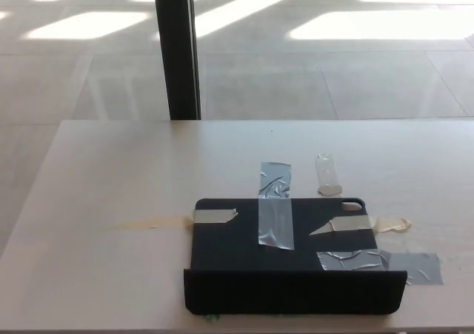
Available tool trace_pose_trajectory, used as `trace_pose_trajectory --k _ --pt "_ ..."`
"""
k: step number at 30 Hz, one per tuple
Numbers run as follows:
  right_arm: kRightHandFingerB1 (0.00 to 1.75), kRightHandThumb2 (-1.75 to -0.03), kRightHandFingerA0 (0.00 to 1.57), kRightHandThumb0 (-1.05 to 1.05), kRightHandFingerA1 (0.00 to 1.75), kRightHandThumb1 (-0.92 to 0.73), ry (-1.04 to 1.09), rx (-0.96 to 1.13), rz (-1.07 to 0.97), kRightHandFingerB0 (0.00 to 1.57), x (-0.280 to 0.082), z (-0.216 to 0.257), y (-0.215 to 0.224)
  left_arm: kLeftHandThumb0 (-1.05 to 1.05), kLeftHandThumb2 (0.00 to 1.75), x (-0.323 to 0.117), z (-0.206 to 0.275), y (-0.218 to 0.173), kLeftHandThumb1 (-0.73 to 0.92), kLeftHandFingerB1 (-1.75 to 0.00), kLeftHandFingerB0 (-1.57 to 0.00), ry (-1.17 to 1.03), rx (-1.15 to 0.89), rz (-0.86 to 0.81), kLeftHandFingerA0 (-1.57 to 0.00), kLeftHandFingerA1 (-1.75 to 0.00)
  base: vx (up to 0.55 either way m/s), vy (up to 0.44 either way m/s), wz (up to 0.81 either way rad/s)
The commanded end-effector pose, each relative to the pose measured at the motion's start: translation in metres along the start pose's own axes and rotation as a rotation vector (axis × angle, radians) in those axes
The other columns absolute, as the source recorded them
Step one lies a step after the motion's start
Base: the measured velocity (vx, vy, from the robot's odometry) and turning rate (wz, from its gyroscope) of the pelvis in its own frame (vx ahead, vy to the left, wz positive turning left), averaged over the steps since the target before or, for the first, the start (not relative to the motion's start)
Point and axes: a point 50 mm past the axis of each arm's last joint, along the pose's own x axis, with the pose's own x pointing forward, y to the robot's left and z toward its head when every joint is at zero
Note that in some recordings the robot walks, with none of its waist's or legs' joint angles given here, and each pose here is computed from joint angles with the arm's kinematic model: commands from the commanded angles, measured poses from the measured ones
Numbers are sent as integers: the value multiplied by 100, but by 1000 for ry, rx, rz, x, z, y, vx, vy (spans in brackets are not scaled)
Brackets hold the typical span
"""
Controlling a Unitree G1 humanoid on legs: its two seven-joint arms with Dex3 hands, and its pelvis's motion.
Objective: The robot uses its right hand to open a folded tablet cover kept in the middle of the desk
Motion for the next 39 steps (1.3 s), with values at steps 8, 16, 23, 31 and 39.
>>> trace_pose_trajectory --k 8,16,23,31,39 --pt "44 -65 82 -70 51 -46 -804 560 -59 67 -56 203 -20 -54 81 2 29 37 29 -75 -62 -52 -585 114 -76 -87 0 0 0" --pt "41 -57 83 -55 109 -56 -1247 282 337 39 -137 295 69 -51 81 3 30 37 29 -76 -63 -50 -609 118 -76 -87 0 0 0" --pt "39 -81 25 -81 49 -44 -1344 -284 510 17 -158 287 136 -48 81 3 27 37 29 -76 -62 -47 -621 112 -75 -86 0 0 0" --pt "39 -81 29 -75 51 -42 -1427 -733 649 17 -176 243 199 -56 80 -1 18 49 30 -74 -59 -42 -598 143 -75 -85 0 0 0" --pt "31 -56 32 -78 40 -48 -1347 -989 794 28 -179 219 229 -54 80 0 26 50 28 -76 -64 -58 -585 133 -75 -86 0 0 0"
